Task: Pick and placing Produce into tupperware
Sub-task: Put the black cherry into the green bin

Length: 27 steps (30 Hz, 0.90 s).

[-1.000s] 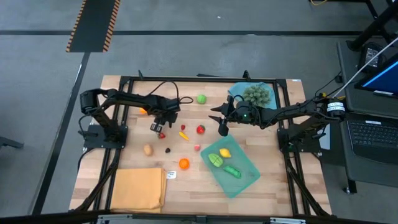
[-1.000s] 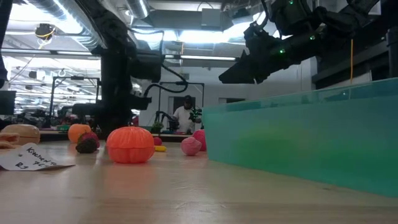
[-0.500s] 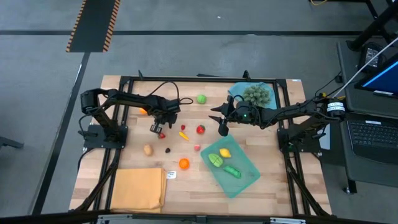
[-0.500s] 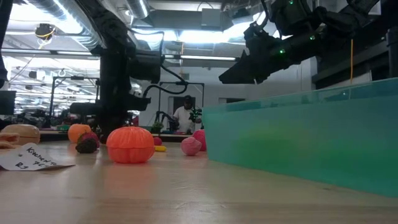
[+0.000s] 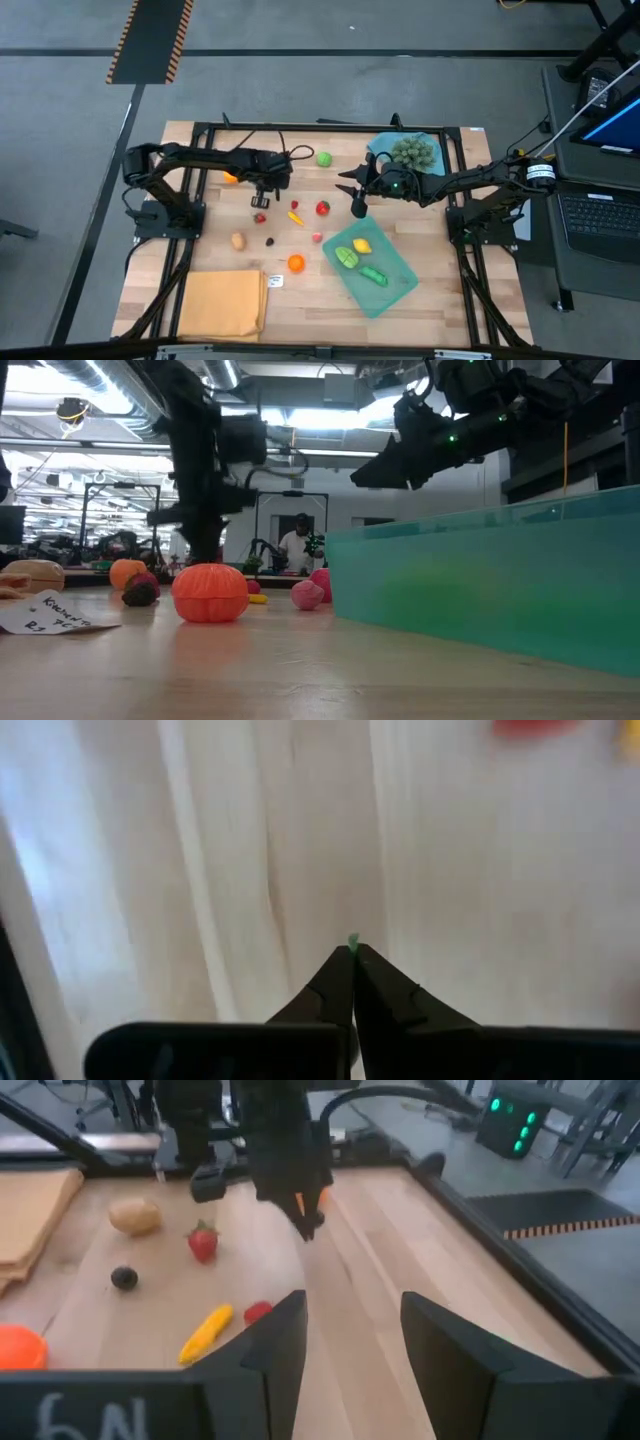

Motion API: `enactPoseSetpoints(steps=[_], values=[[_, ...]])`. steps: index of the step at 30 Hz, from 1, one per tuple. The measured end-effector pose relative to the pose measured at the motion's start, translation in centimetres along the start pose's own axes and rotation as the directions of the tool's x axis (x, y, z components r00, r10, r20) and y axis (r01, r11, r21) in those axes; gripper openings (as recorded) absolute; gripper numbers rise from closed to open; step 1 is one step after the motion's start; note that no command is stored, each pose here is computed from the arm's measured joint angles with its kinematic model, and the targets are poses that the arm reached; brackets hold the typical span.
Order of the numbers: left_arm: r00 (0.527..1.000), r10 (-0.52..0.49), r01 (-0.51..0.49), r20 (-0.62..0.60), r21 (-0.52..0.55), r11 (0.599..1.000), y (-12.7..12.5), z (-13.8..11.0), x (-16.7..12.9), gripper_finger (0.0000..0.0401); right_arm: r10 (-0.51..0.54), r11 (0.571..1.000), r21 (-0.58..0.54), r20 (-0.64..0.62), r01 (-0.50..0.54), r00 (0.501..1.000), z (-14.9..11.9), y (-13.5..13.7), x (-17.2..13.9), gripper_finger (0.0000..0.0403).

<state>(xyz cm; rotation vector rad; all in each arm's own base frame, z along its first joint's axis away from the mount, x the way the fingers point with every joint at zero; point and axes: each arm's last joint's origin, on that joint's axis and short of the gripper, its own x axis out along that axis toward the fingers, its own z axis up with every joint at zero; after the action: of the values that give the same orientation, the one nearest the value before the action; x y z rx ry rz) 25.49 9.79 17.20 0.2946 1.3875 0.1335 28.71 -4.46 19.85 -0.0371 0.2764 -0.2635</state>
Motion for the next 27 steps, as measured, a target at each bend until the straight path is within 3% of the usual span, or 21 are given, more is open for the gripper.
enactPoseSetpoints(steps=[7,12,16,20,23,27], values=[[0.963,0.07,-0.037,0.26,-0.13,0.991,0.7,-0.2,-5.3,0.0,-0.001,1.0,0.002,0.018,0.001,1.0,1.2,-0.2,-1.3,0.0166],[0.832,0.053,0.04,0.552,-0.154,0.987,0.6,-0.1,-9.8,0.0,0.013,1.0,-0.014,-0.024,-0.013,1.0,2.1,-0.2,-3.4,0.0166],[0.744,0.061,0.043,0.666,-0.139,0.989,0.3,-0.1,-12.0,0.0,0.035,0.999,-0.034,-0.051,-0.037,0.998,2.8,0.1,-5.4,0.0166],[0.712,0.064,0.036,0.7,-0.128,0.991,0.0,0.2,-12.3,0.0,0.053,0.997,-0.05,0.017,-0.052,0.998,3.7,0.2,-7.3,0.0166],[0.669,0.061,0.037,0.741,-0.114,0.993,-0.5,0.3,-11.2,0.0,0.063,0.996,-0.062,0.077,-0.059,0.995,2.5,0.3,-8.5,0.0166],[0.567,0.034,0.072,0.823,-0.09,0.993,-1.3,0.1,-9.2,0.0,0.069,0.997,-0.05,0.148,-0.062,0.987,0.1,0.2,-10.2,0.0166]])
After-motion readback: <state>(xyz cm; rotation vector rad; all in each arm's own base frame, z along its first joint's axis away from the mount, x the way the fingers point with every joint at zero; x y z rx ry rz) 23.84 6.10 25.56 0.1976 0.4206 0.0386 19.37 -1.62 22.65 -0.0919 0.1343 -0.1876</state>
